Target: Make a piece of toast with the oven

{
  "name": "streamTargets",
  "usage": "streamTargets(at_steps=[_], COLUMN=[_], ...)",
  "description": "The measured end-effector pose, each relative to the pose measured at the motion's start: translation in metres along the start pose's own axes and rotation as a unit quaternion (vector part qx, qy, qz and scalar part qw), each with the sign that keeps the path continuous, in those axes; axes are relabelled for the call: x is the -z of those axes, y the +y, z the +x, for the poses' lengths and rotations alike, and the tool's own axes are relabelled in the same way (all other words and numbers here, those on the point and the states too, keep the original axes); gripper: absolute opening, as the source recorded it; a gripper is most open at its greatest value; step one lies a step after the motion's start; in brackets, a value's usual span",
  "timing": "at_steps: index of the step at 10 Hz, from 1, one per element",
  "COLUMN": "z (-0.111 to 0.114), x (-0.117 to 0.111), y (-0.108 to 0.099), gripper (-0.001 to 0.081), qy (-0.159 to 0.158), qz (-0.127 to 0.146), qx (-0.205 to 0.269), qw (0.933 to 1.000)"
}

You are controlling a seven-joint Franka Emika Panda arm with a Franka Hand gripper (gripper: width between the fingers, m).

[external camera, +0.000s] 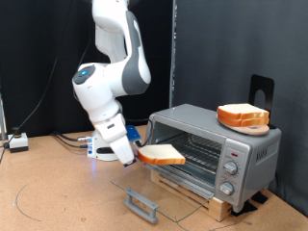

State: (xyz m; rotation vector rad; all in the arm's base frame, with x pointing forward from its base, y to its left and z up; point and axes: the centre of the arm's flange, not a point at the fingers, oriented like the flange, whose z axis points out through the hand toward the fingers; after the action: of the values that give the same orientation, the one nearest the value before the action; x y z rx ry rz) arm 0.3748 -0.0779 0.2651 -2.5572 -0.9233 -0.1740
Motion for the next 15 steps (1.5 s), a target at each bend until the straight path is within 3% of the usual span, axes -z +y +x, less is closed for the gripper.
streamTargets(at_steps=[4, 9, 12, 15], z=[0.027, 0.057, 0.079, 0.084], x=[-0.015, -0.031, -0.029, -0.014], y=[-0.041, -0.077, -0.094, -0.097], gripper=[0.0395, 0.0395, 0.0395, 0.0395], qy=[-0.007, -0.033, -0.071, -0.074], qz=[-0.020, -0.076, -0.140, -0.171], qx=[0.040, 0.077, 0.123, 0.152], qw=[0.9990, 0.9935, 0.9798, 0.9708])
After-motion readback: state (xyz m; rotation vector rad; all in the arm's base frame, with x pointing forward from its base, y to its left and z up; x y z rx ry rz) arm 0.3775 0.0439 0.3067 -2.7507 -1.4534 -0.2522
